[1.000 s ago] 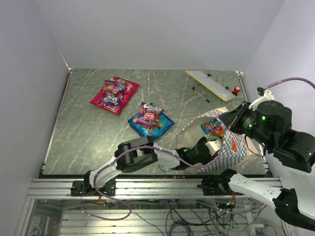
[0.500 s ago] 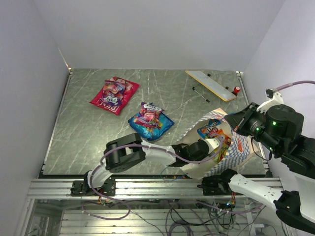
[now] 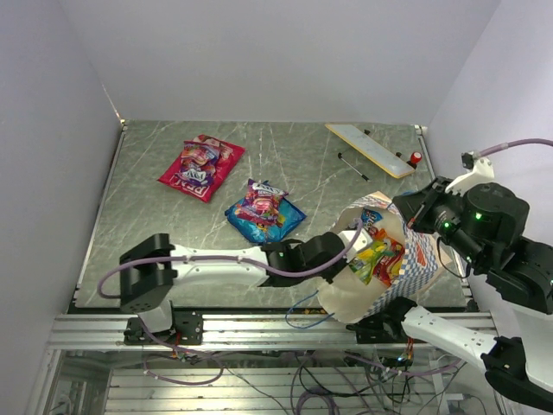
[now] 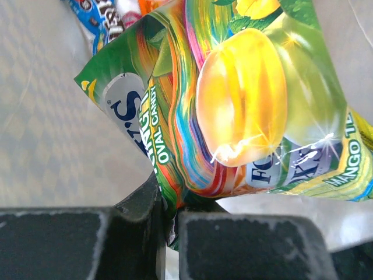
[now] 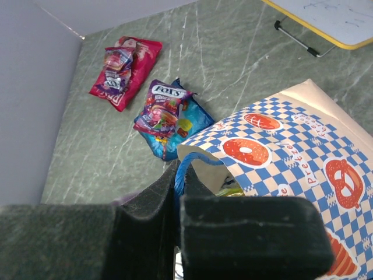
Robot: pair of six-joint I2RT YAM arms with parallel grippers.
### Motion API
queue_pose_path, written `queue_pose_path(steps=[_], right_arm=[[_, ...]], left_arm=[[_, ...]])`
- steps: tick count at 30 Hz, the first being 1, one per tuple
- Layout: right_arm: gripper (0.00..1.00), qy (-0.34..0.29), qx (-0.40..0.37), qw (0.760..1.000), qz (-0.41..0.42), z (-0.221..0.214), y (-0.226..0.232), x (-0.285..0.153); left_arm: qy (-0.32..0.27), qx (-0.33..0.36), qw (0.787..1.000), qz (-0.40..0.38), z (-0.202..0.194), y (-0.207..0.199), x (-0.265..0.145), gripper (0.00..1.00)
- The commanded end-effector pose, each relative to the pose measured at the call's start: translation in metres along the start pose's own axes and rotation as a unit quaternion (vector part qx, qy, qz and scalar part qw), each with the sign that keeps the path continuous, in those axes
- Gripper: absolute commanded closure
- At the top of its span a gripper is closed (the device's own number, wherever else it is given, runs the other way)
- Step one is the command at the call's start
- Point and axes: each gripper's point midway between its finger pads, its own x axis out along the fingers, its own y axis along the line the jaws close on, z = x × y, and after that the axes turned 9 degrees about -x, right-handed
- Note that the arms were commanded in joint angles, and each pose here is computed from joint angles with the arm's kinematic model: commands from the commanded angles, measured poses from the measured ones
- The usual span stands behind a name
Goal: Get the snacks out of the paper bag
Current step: Take out the snack from the paper bag, then place the snack at the center of the board.
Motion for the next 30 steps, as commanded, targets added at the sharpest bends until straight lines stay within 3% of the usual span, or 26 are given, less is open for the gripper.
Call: queue_pose_path(steps=[1,10,16,21,26,30], right_arm=[[1.00,-0.041,-0.018,0.999,0.004,0.015,0.005,0.013],[1.00,-0.064,-0.041,0.997,0.012,0.016,0.014,0.037],[1.00,-0.071,-0.044,0.996,0.010,0.013,0.012,0.041],[1.00,-0.076,-0.048,0.996,0.006,0.013,0.007,0.037],[1.00,-0.081,-0.059,0.995,0.001,0.020,0.006,0.034],[1.00,-0.082,-0.068,0.994,0.015,0.025,0.014,0.037]], left_arm=[[0.028,-0.017,0.999,-0.011,-0.006,0.002,-0.042,0.93],[0.010,-0.045,0.998,0.039,0.010,0.041,-0.136,0.93],[-0.054,-0.092,0.972,0.211,0.037,0.116,-0.198,0.93],[-0.081,-0.141,0.920,0.357,0.052,0.211,-0.231,0.93],[-0.076,-0.167,0.828,0.531,0.052,0.320,-0.259,0.93],[-0.067,-0.170,0.775,0.604,0.048,0.397,-0.256,0.93]])
